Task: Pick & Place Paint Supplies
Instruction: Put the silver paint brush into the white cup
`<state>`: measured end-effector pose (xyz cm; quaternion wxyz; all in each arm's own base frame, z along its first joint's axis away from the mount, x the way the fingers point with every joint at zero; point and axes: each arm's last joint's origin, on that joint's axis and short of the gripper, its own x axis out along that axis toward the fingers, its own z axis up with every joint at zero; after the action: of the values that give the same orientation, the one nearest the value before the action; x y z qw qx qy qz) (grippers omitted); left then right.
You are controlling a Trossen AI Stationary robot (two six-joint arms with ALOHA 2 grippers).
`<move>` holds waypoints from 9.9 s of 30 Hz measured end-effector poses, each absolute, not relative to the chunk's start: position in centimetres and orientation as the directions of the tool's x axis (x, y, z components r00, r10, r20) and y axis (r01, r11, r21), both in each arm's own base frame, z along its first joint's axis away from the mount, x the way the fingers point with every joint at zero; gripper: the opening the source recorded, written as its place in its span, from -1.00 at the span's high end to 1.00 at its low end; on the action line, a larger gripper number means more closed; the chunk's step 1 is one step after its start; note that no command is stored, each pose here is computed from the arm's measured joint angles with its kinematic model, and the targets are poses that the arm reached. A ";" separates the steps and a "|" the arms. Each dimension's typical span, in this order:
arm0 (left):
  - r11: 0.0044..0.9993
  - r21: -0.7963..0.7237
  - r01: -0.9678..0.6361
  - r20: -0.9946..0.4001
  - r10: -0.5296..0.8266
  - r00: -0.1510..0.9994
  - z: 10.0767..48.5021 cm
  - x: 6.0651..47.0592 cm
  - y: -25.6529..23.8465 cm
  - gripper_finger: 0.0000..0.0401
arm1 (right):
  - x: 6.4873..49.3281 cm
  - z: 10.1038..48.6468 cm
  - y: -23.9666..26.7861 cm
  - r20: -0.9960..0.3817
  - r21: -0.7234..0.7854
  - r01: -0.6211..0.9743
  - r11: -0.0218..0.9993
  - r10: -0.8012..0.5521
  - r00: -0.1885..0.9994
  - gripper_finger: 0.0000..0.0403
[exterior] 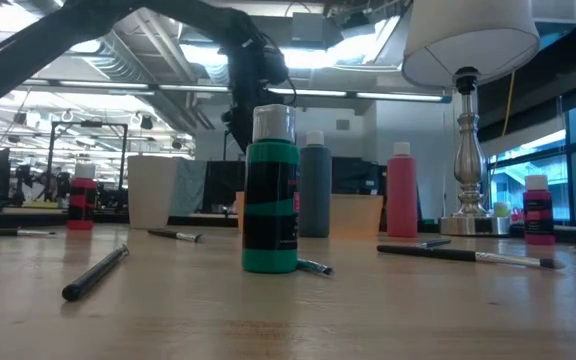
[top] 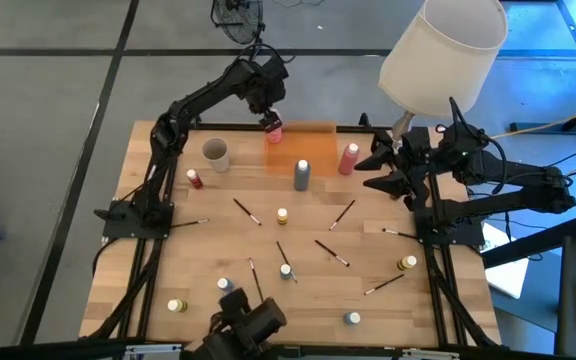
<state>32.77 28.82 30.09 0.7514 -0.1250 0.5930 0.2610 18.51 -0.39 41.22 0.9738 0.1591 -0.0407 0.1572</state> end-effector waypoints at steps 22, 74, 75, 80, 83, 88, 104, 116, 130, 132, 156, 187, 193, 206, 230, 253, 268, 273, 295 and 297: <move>0.850 0.019 -0.527 -0.939 0.197 0.283 40.1 30.7 15.4 -0.36 | 18.1 41.4 0.2 0.130 0.228 -0.526 0.819 0.510 0.850 -0.06; 0.924 -0.205 -0.321 -0.863 -0.017 0.504 34.1 18.6 -4.2 -0.37 | 16.0 32.0 4.2 -0.750 0.580 0.206 0.788 0.418 0.513 -0.06; 0.925 -0.208 -0.317 -0.863 -0.021 0.504 33.7 18.8 -4.4 -0.37 | 16.2 31.8 4.3 -0.762 0.562 0.219 0.797 0.397 0.511 -0.06; 0.926 -0.233 -0.298 -0.868 -0.060 0.494 32.2 19.0 -5.0 -0.37 | 16.5 30.4 4.5 -0.868 0.434 0.362 0.825 0.274 0.415 -0.06; 0.927 -0.252 -0.279 -0.872 -0.092 0.481 31.9 18.9 -5.5 -0.37 | 16.4 29.2 4.6 -0.932 0.337 0.428 0.839 0.233 0.277 -0.06; 0.926 -0.268 -0.266 -0.869 -0.113 0.482 31.9 18.7 -6.3 -0.37 | 16.9 27.6 4.6 -0.974 0.222 0.497 0.839 0.208 0.084 -0.06; 0.918 -0.283 -0.277 -0.868 -0.122 0.481 31.9 18.5 -7.0 -0.37 | 20.5 21.6 4.1 -0.969 0.050 0.547 0.836 0.174 -0.178 -0.06; 0.936 -0.255 -0.245 -0.865 -0.107 0.490 32.0 18.1 -7.9 -0.37 | 21.0 21.2 3.5 -0.981 -0.009 0.557 0.830 0.100 -0.165 -0.06; 0.929 -0.299 -0.220 -0.823 -0.134 0.553 32.4 17.9 -9.6 -0.37 | 19.3 18.0 1.9 -0.956 -0.017 0.611 0.791 0.166 -0.241 -0.06; 0.929 -0.299 -0.217 -0.819 -0.134 0.558 32.4 17.9 -9.7 -0.37 | 18.9 17.3 1.8 -0.955 -0.036 0.592 0.805 0.147 -0.257 -0.06; 0.918 -0.314 -0.244 -0.716 -0.060 0.696 33.2 19.0 -9.8 -0.37 | 18.6 15.0 1.5 -0.982 0.009 0.300 0.954 0.065 -0.178 -0.06; 0.887 -0.372 -0.273 -0.697 -0.073 0.713 33.4 19.1 -9.9 -0.37 | 18.4 14.3 1.6 -0.984 0.028 0.312 0.950 0.082 -0.161 -0.06; 0.882 -0.380 -0.279 -0.697 -0.074 0.713 33.4 19.1 -9.9 -0.37 | 18.4 14.3 1.6 -0.984 0.028 0.310 0.950 0.081 -0.161 -0.06; 0.882 -0.382 -0.276 -0.699 -0.080 0.711 33.4 19.1 -9.9 -0.37 | 18.5 14.3 1.6 -0.984 0.040 0.310 0.950 0.091 -0.154 -0.06; 0.885 -0.362 -0.294 -0.690 -0.043 0.722 33.4 19.2 -9.8 -0.37 | 18.8 14.3 1.8 -0.984 0.093 0.267 0.959 0.129 -0.120 -0.06; 0.899 -0.281 -0.336 -0.664 0.070 0.744 33.5 19.5 -9.0 -0.37 | 18.0 13.4 1.6 -0.980 0.077 0.351 0.933 0.136 -0.146 -0.06; 0.856 -0.345 -0.384 -0.607 0.108 0.787 34.1 20.7 -7.5 -0.37 | 18.2 13.3 1.5 -0.987 0.045 0.368 0.929 0.099 -0.127 -0.06; 0.835 -0.384 -0.394 -0.567 0.123 0.814 34.5 21.3 -6.9 -0.37 | 18.2 13.3 1.5 -0.987 0.047 0.367 0.929 0.098 -0.124 -0.06; 0.839 -0.380 -0.389 -0.543 0.138 0.828 33.6 23.9 -7.3 -0.37 | 17.9 12.9 1.7 -0.986 0.040 0.377 0.925 0.097 -0.132 -0.03; 0.842 -0.381 -0.382 -0.555 0.123 0.823 33.2 24.4 -7.5 -0.37 | 17.9 12.9 1.8 -0.987 0.033 0.373 0.927 0.088 -0.134 0.01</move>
<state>24.42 -7.54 33.20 0.9226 -0.2454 0.2644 0.1367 17.87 1.77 12.90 0.6397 0.1548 0.7446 -0.1112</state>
